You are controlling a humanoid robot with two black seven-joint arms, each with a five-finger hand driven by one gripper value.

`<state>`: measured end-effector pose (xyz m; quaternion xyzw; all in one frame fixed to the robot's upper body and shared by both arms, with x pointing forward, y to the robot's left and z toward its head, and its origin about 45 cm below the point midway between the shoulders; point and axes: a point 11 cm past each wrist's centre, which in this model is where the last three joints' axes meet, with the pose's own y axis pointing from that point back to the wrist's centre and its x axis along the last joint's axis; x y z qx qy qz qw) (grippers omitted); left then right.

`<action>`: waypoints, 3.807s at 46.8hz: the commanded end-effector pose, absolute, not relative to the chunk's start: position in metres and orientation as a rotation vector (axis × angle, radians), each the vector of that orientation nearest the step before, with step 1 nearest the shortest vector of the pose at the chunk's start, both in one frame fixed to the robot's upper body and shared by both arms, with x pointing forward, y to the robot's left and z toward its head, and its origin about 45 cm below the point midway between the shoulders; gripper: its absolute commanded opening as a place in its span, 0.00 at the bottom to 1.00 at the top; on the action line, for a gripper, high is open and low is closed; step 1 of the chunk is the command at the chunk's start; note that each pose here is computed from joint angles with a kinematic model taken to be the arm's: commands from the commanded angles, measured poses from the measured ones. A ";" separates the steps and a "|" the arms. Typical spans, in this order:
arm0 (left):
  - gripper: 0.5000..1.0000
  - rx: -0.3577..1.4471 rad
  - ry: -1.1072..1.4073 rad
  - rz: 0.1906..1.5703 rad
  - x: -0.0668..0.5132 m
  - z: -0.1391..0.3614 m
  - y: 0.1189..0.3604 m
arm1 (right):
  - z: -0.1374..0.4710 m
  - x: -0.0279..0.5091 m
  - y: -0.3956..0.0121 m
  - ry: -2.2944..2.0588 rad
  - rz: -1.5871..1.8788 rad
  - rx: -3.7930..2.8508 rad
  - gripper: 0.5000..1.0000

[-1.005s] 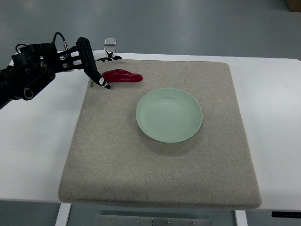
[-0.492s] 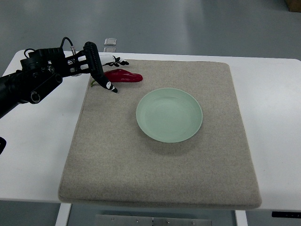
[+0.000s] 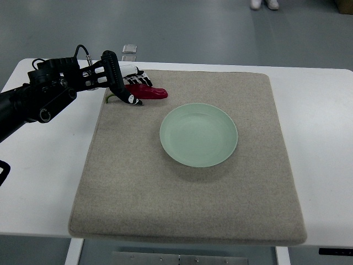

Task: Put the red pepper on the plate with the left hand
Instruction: 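Close the left hand fingers around the red chili pepper, then carry the pepper with the left hand over the green plate, then lower the pepper onto the plate and open the left hand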

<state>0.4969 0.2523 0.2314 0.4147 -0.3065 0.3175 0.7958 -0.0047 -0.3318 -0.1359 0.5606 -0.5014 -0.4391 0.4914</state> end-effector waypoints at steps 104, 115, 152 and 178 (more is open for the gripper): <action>0.24 0.543 -0.747 0.369 0.435 0.252 0.104 | -0.136 -0.005 -0.332 -1.217 -1.066 1.361 0.86; 0.46 0.555 -0.738 0.345 0.429 0.242 0.101 | -0.136 -0.005 -0.332 -1.217 -1.066 1.361 0.86; 0.69 0.584 -0.741 0.429 0.447 0.243 0.120 | -0.136 -0.005 -0.332 -1.217 -1.066 1.361 0.86; 0.85 0.708 -0.672 0.840 0.503 0.243 0.226 | -0.136 -0.005 -0.332 -1.217 -1.066 1.361 0.86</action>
